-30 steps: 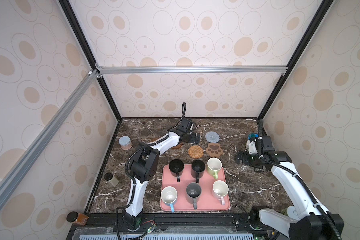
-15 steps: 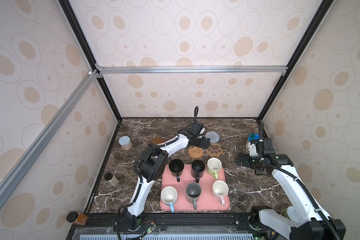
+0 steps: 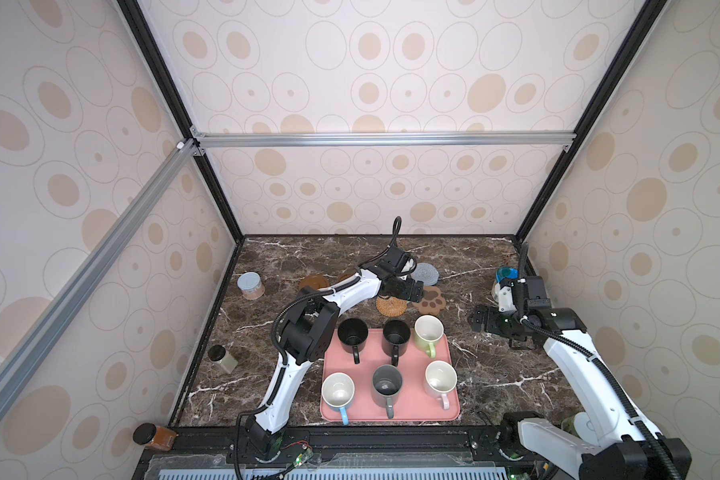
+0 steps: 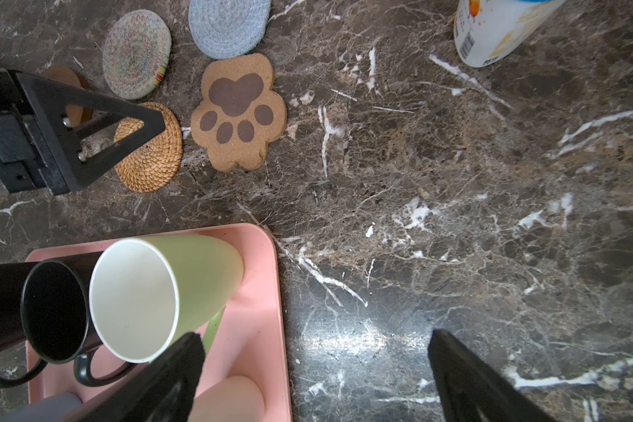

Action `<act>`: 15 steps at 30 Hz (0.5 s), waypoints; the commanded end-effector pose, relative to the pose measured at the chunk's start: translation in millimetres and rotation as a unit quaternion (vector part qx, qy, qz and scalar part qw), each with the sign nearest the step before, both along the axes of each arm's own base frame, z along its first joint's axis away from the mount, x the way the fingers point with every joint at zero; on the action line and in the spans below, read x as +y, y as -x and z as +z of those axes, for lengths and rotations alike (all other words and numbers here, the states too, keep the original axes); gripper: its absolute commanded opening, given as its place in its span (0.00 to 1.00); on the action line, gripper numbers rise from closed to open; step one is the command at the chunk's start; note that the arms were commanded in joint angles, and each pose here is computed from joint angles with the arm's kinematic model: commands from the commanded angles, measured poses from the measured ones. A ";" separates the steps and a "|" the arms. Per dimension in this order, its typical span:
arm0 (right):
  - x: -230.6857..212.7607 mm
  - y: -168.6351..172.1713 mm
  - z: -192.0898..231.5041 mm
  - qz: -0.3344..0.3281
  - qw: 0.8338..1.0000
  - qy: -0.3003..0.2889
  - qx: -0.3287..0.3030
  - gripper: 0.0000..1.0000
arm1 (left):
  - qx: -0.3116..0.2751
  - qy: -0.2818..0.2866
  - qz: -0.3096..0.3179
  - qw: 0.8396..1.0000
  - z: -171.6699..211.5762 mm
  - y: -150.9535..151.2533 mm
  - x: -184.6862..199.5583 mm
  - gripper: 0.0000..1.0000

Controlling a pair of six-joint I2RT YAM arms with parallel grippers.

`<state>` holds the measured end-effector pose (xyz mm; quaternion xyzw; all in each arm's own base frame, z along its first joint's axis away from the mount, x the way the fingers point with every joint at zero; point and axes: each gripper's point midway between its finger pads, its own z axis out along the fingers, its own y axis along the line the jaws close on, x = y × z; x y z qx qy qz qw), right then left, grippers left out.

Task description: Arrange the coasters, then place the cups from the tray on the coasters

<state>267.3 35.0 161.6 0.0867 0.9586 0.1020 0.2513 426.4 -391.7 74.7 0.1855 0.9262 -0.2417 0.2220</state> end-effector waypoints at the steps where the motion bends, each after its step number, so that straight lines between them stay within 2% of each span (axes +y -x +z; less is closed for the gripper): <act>1: -2.7 4.4 -4.1 -0.004 1.000 0.003 0.008 1.00 | 0.029 -0.016 -0.005 0.999 -21.7 12.7 3.5 1.00; 15: -3.5 4.7 -4.7 -0.005 1.000 0.005 0.010 1.00 | 0.063 -0.001 -0.006 0.998 -57.6 20.6 -6.8 1.00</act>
